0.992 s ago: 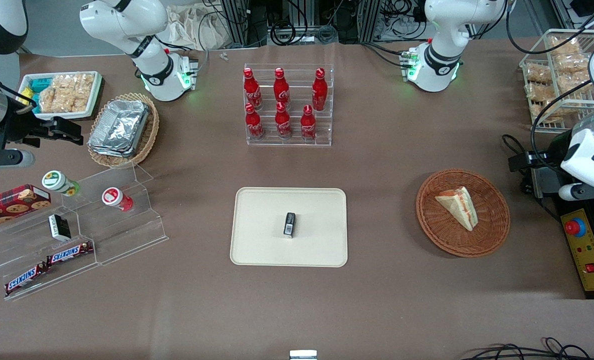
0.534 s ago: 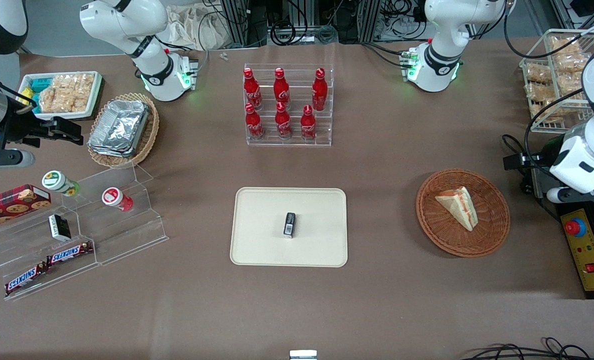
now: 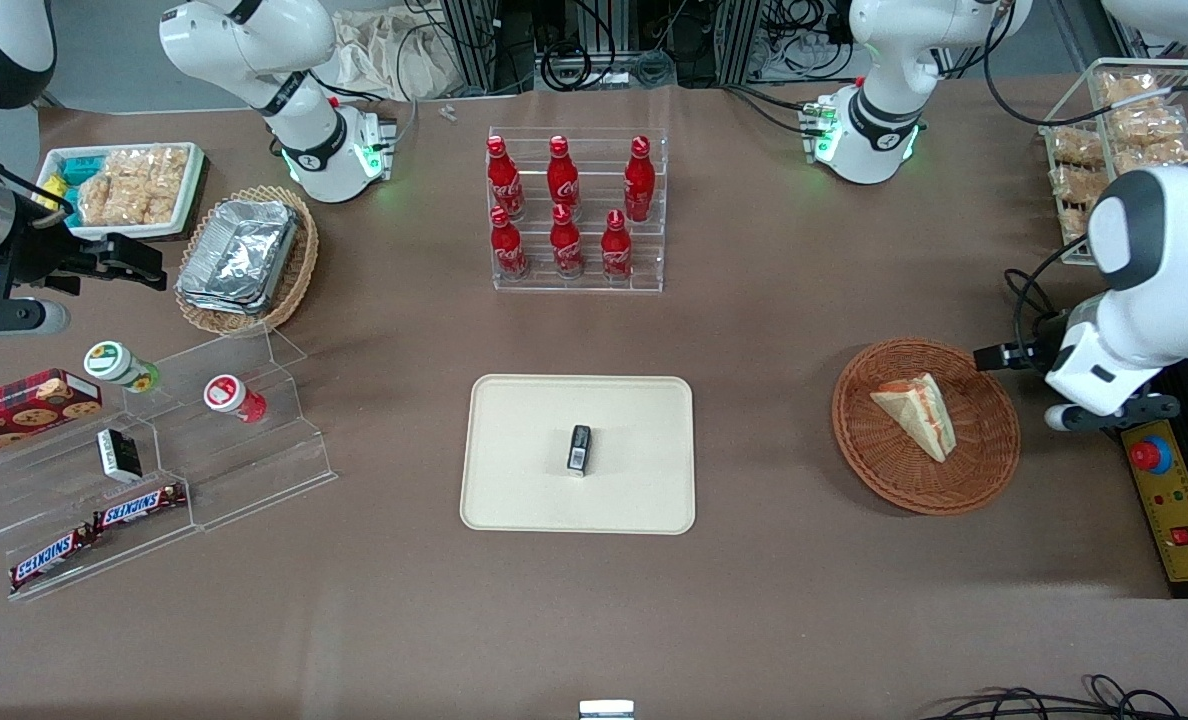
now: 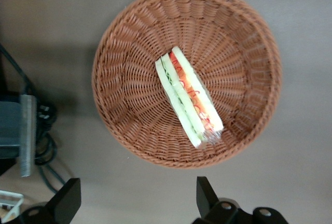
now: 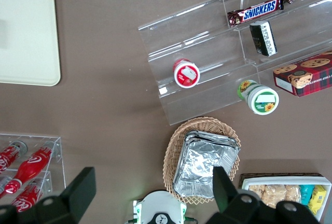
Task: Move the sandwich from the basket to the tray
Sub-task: 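Lower the open left gripper around the sandwich and close it, then lift the sandwich out of the basket and carry it toward the white tray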
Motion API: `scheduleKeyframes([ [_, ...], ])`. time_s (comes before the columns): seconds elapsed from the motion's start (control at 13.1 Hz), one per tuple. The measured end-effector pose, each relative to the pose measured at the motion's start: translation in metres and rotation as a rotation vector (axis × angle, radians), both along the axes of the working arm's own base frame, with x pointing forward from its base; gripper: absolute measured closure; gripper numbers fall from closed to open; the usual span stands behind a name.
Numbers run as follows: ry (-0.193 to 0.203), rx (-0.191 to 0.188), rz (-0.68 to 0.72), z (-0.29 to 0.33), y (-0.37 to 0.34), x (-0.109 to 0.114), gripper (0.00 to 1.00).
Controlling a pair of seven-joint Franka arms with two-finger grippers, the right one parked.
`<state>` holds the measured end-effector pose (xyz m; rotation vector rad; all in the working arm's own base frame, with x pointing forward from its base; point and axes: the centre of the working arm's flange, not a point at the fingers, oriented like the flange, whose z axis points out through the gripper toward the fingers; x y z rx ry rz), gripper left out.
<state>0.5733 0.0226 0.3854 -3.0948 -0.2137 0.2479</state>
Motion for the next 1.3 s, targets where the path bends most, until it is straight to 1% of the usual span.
scheduleKeyframes([
  [0.15, 0.022, 0.011, 0.074, -0.031, -0.005, -0.002, 0.00],
  [0.23, 0.022, 0.017, 0.107, -0.041, -0.007, 0.000, 0.00],
  [0.31, 0.020, 0.022, 0.150, -0.047, -0.010, 0.002, 0.00],
  [0.38, 0.012, 0.024, 0.222, -0.052, -0.013, 0.004, 0.00],
  [0.53, -0.017, 0.027, 0.378, -0.059, -0.027, 0.010, 0.00],
  [0.76, -0.023, 0.042, 0.534, -0.072, -0.038, 0.013, 0.00],
  [0.92, -0.024, 0.047, 0.583, -0.081, -0.039, 0.014, 0.00],
  [1.07, -0.035, 0.046, 0.616, -0.091, -0.039, 0.014, 0.00],
  [1.3, -0.043, 0.043, 0.635, -0.110, -0.039, 0.007, 0.00],
])
